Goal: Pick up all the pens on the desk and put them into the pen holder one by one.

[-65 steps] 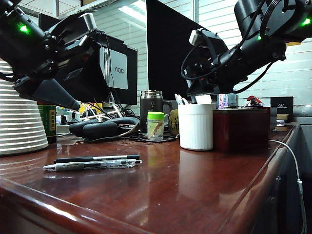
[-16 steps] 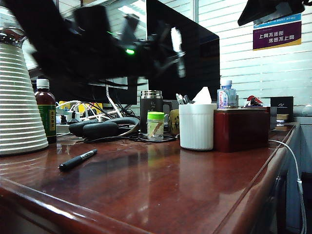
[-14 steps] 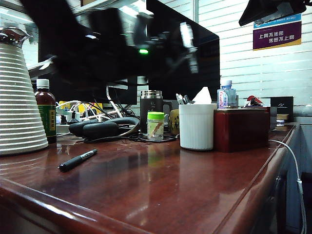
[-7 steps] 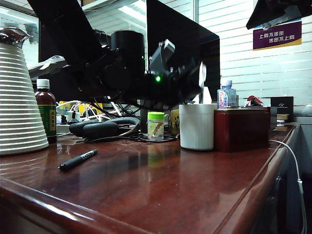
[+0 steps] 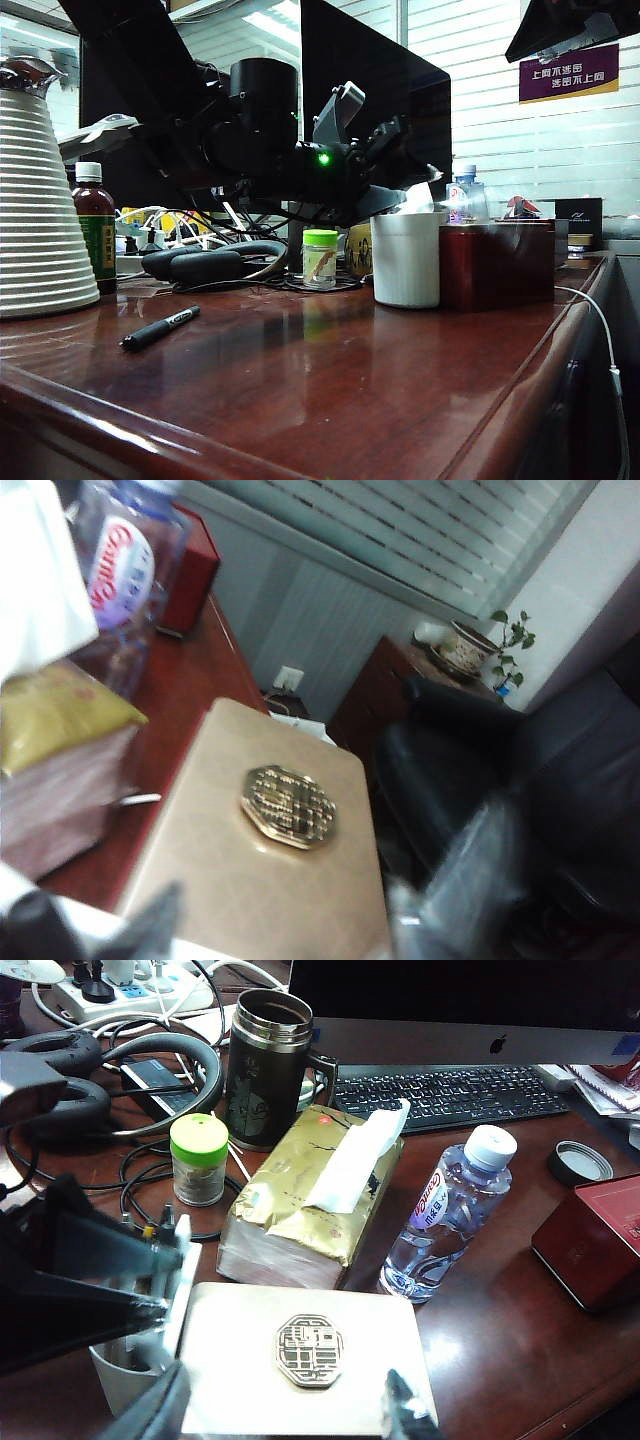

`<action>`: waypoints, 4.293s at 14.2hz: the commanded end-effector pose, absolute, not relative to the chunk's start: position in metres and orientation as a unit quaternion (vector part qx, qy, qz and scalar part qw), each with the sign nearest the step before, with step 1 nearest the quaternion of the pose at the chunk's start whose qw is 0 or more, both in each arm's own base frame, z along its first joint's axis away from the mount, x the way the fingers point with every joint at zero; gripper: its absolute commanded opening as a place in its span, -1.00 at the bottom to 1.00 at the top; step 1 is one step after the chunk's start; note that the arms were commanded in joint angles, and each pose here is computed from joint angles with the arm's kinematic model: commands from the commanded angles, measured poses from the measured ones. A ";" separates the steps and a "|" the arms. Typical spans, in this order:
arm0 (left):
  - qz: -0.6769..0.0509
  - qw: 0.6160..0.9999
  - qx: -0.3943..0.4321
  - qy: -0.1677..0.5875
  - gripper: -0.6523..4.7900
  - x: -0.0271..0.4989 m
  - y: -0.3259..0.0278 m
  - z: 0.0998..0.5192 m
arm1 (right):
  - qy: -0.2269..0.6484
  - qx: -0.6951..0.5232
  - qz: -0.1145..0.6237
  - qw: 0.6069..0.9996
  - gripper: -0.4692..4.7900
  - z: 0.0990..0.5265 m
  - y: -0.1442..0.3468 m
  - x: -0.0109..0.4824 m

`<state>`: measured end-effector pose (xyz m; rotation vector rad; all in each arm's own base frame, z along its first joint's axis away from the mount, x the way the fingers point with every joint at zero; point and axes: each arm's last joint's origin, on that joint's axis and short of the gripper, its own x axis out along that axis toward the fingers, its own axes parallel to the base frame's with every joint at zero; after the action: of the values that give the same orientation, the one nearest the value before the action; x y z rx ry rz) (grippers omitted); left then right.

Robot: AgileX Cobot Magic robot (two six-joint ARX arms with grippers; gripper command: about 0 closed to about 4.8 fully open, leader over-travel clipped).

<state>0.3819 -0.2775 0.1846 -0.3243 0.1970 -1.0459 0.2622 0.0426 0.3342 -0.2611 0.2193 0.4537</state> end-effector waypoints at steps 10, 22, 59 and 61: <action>-0.541 0.830 -0.053 0.124 0.65 0.333 -0.233 0.303 | 0.178 -0.167 0.245 0.938 0.14 0.320 0.042 0.255; -0.082 0.816 0.119 0.560 0.99 0.305 -0.183 0.214 | 0.187 -0.141 0.295 0.926 0.14 0.307 0.051 0.266; -0.434 0.889 -0.136 0.061 -0.78 0.366 -0.234 0.287 | 0.156 -0.152 0.271 0.938 0.14 0.314 0.050 0.270; -0.455 0.878 -0.145 0.033 -0.78 0.375 -0.246 0.265 | 0.146 -0.155 0.262 0.941 0.14 0.316 0.048 0.271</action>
<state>0.3757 -0.2404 0.2615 -0.2878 0.1531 -0.9020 0.2704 0.0492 0.3108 -0.3137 0.3346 0.5464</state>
